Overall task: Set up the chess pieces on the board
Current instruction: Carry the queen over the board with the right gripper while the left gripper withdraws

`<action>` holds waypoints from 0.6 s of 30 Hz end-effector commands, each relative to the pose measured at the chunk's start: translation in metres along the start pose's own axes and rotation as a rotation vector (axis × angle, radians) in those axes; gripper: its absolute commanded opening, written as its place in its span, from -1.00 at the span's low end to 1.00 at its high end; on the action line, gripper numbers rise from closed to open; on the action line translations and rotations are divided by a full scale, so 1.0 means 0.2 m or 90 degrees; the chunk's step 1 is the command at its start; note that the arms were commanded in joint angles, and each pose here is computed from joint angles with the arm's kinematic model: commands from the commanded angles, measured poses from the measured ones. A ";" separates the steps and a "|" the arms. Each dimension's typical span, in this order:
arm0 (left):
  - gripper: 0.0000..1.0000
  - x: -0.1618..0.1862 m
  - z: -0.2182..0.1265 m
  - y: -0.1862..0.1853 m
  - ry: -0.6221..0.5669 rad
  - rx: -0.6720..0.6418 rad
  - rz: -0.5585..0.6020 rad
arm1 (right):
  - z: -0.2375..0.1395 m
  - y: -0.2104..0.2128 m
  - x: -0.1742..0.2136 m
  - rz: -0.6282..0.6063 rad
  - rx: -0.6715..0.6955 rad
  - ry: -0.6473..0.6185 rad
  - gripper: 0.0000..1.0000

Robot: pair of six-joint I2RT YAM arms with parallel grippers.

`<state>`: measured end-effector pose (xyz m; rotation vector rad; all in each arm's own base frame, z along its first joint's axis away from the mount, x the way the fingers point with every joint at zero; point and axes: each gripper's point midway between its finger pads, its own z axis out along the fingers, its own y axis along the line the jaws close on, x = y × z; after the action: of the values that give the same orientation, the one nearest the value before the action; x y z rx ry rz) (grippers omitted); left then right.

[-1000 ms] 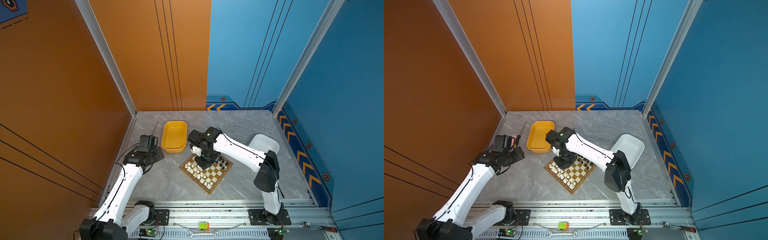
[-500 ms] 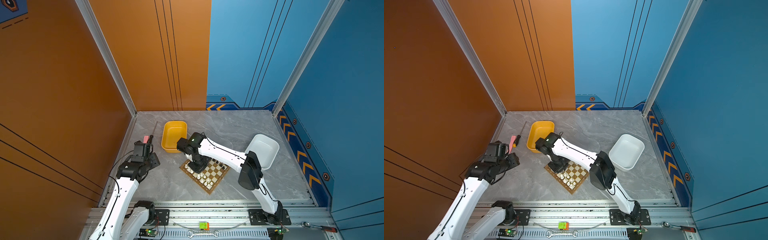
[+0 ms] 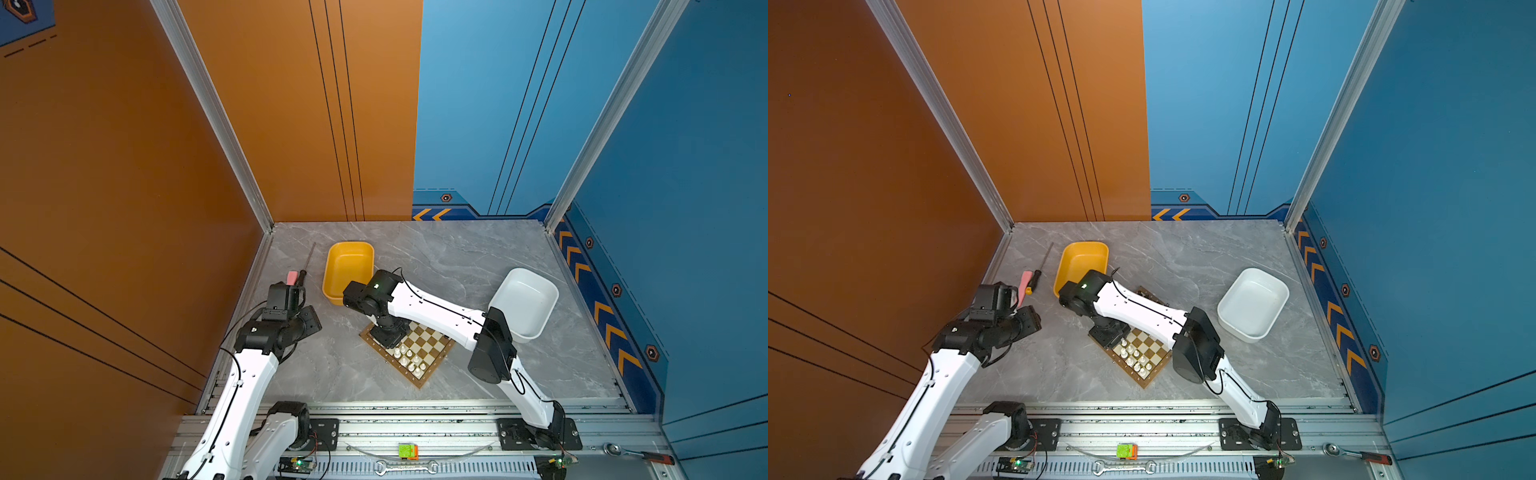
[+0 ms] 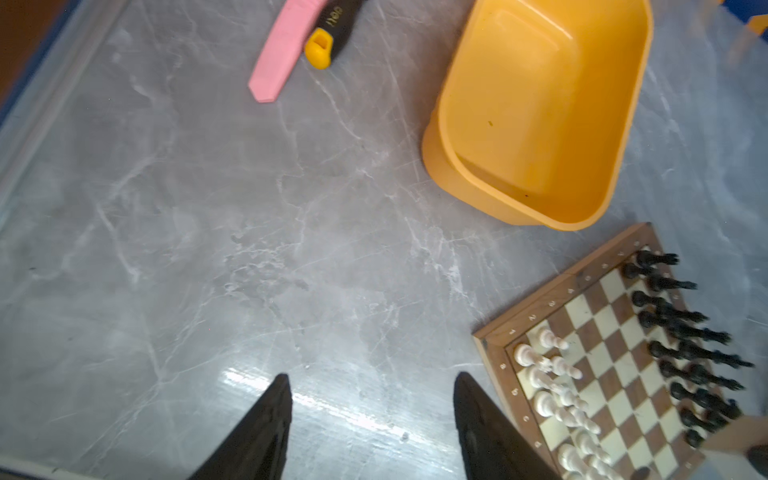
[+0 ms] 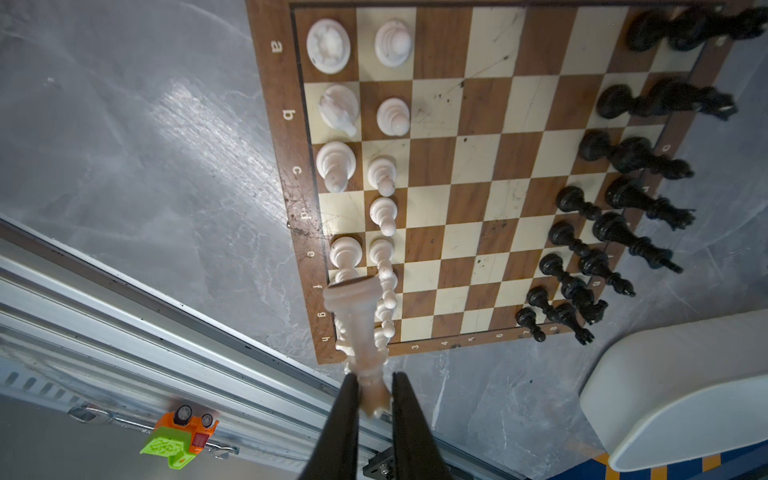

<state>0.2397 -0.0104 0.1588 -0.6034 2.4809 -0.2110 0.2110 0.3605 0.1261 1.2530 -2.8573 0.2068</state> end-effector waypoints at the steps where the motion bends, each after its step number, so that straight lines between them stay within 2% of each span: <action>1: 0.27 0.09 0.03 -0.15 0.043 0.128 -0.034 | -0.07 -0.03 0.01 0.002 -0.003 -0.011 -0.66; 6: 0.35 0.17 0.03 -0.30 0.047 0.295 -0.089 | -0.12 -0.02 0.01 0.002 -0.019 -0.025 -0.67; 9: 0.36 0.20 0.02 -0.34 0.041 0.351 -0.115 | -0.15 -0.01 0.02 0.007 -0.033 -0.034 -0.67; 12: 0.38 0.21 -0.01 -0.35 0.030 0.373 -0.111 | -0.17 -0.01 0.02 0.013 -0.046 -0.036 -0.67; 18: 0.36 0.24 -0.04 -0.29 0.025 0.339 -0.110 | -0.12 -0.02 0.08 0.015 -0.017 0.002 -0.66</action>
<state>0.2269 -0.0816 0.1532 -0.5880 2.2615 -0.8986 0.2090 0.3615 0.1302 1.2261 -2.8509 0.1513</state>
